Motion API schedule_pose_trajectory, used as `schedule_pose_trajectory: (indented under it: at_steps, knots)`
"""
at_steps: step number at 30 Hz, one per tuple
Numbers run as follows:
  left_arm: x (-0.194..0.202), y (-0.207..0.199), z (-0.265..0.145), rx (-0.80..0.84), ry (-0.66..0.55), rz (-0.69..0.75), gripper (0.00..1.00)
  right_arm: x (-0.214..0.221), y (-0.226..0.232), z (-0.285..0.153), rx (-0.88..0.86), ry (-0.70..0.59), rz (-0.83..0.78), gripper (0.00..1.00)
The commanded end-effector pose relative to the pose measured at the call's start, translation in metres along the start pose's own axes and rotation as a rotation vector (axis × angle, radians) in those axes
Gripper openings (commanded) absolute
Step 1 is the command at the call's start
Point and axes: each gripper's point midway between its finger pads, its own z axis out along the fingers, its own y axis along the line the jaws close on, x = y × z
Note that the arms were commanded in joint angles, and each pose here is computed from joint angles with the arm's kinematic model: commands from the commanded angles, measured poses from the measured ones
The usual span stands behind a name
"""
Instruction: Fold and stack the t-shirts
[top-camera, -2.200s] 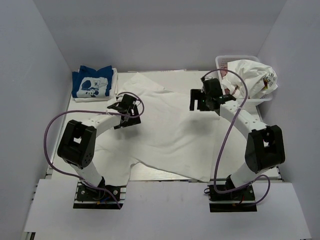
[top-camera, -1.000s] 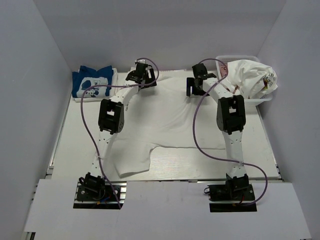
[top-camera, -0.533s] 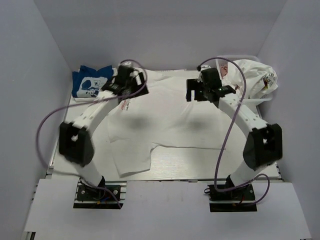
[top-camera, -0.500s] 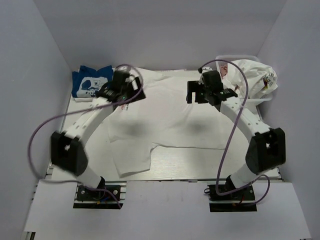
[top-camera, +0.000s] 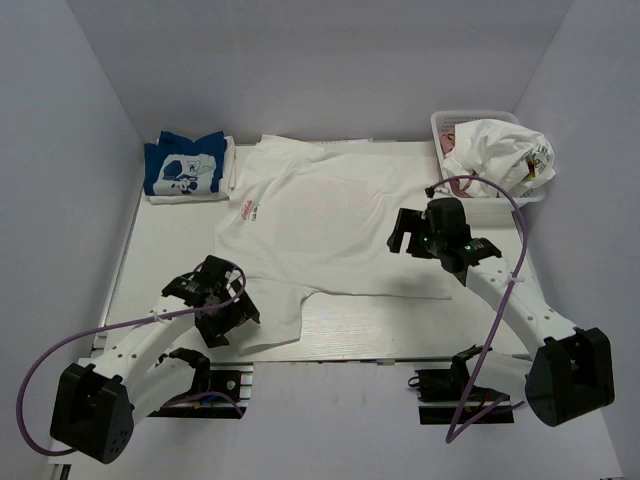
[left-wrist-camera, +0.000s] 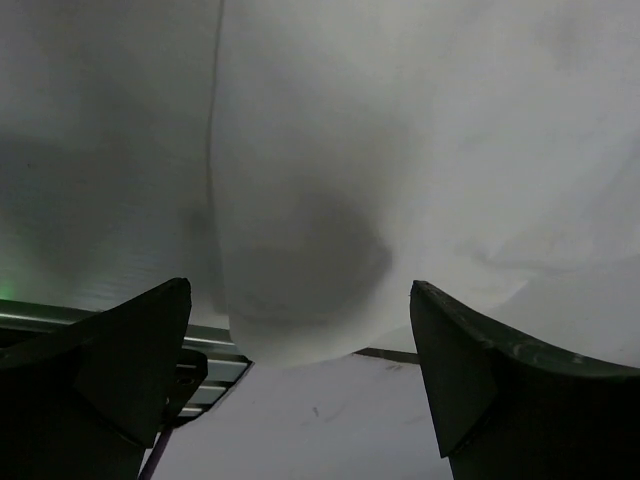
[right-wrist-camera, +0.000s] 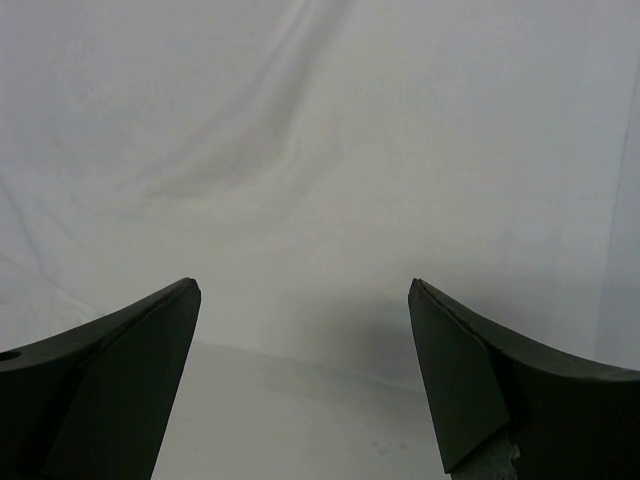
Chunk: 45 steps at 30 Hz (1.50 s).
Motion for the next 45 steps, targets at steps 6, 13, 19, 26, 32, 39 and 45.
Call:
schedule_pose_trajectory:
  at_steps: [6,13,19,26,32,39,45]
  knots:
    - [0.04,0.013,0.024,-0.006,0.162,-0.127,0.85,0.019,-0.01,0.001,0.029,-0.015,0.119,0.9]
    - [0.035,0.004,0.033,-0.006,0.174,-0.119,0.01,0.071,-0.025,-0.005,0.051,0.065,0.183,0.9]
    - [0.046,0.012,0.02,-0.026,0.224,-0.091,0.0,0.102,-0.061,-0.033,0.237,0.111,0.265,0.9]
    - [0.088,0.021,-0.01,0.02,0.413,-0.034,0.0,0.116,-0.097,-0.045,0.429,0.104,0.313,0.9]
    - [0.102,0.026,-0.011,0.078,0.448,-0.023,0.0,0.129,-0.105,-0.039,0.452,0.116,0.355,0.9]
    - [0.097,0.013,-0.019,0.149,0.423,-0.007,0.0,0.14,-0.116,-0.036,0.481,0.132,0.377,0.9]
    - [0.08,-0.002,-0.018,0.176,0.366,0.009,0.0,0.146,-0.115,-0.031,0.456,0.139,0.405,0.9]
